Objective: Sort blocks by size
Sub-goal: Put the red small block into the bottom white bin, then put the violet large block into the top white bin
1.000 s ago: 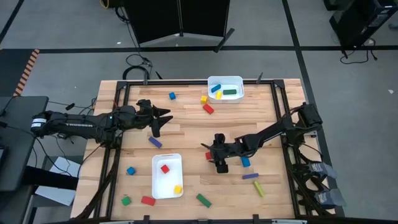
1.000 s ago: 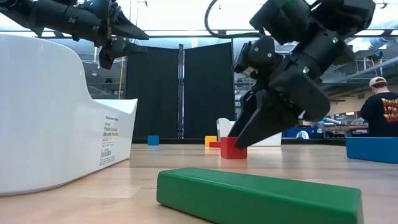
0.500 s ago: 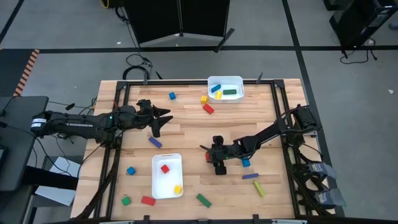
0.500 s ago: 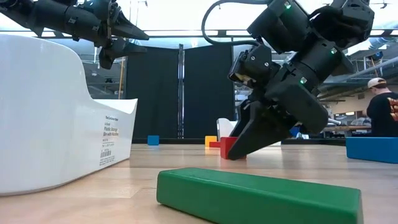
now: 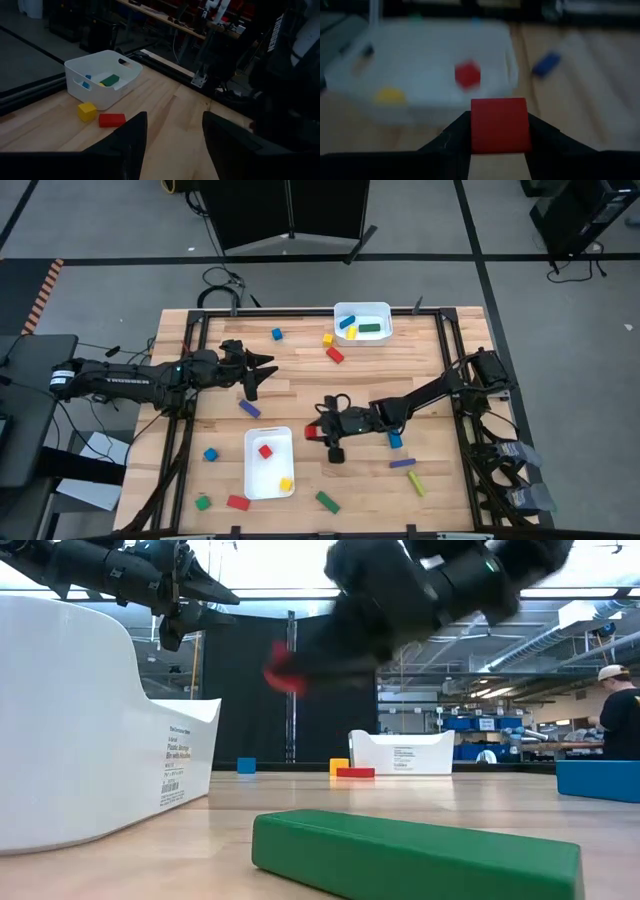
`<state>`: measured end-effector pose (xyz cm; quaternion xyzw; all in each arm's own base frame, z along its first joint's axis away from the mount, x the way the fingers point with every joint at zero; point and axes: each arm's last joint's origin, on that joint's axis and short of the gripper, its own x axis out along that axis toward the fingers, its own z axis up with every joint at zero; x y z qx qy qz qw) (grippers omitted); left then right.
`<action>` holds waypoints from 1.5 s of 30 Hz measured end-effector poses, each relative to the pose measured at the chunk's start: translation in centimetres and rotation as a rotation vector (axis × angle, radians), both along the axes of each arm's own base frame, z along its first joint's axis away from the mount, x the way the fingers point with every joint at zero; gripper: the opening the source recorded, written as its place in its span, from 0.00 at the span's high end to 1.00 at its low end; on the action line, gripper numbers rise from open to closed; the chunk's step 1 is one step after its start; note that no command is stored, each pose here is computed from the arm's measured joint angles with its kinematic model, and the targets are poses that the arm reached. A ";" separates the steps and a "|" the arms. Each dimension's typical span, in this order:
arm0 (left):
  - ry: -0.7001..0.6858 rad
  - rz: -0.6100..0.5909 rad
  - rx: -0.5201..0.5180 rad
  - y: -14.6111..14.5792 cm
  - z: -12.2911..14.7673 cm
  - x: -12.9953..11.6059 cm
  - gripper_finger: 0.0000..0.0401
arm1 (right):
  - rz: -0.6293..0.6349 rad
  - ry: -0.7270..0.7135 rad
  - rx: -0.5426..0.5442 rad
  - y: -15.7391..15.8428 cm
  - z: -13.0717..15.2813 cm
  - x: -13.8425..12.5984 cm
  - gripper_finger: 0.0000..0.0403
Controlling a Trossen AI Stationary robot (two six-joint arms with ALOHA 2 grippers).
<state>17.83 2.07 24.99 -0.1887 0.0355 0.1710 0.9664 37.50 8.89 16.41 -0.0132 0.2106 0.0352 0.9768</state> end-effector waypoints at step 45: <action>0.008 -0.002 -0.021 0.0 -0.1 0.0 0.51 | -0.032 -0.225 -0.084 2.3 2.1 5.1 0.26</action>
